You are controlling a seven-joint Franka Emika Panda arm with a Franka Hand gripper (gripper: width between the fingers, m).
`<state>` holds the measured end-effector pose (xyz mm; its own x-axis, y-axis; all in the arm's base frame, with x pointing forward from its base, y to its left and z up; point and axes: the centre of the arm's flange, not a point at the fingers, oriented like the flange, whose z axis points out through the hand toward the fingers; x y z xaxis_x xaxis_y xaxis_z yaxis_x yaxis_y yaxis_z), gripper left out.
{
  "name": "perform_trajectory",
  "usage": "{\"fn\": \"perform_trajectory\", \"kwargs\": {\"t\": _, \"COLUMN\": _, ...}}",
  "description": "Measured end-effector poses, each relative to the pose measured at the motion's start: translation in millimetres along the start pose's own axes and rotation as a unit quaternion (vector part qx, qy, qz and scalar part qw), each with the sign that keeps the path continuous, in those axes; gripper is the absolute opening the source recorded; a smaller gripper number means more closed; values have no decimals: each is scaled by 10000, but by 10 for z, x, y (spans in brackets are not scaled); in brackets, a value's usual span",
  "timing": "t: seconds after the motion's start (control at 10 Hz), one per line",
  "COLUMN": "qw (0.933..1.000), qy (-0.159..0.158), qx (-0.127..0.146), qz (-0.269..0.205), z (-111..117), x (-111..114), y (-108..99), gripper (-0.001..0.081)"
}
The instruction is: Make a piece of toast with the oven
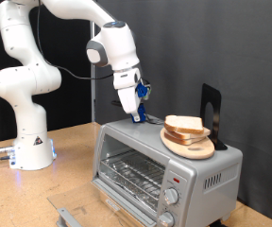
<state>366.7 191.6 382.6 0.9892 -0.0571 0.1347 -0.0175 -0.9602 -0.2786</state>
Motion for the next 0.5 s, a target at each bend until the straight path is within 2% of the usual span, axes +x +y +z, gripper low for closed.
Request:
{"fn": "perform_trajectory", "kwargs": {"t": 0.1, "qw": 10000, "qy": 5, "qx": 1, "qz": 4, "z": -1, "x": 1, "y": 0, "gripper": 553}}
{"fn": "perform_trajectory", "kwargs": {"t": 0.2, "qw": 10000, "qy": 16, "qx": 2, "qz": 15, "z": -3, "x": 4, "y": 1, "gripper": 553}}
{"fn": "perform_trajectory", "kwargs": {"t": 0.3, "qw": 10000, "qy": 24, "qx": 3, "qz": 35, "z": -4, "x": 7, "y": 3, "gripper": 416}}
{"fn": "perform_trajectory", "kwargs": {"t": 0.4, "qw": 10000, "qy": 30, "qx": 2, "qz": 56, "z": -4, "x": 10, "y": 6, "gripper": 368}}
{"fn": "perform_trajectory", "kwargs": {"t": 0.5, "qw": 10000, "qy": 37, "qx": 2, "qz": 72, "z": -5, "x": 15, "y": 11, "gripper": 368}}
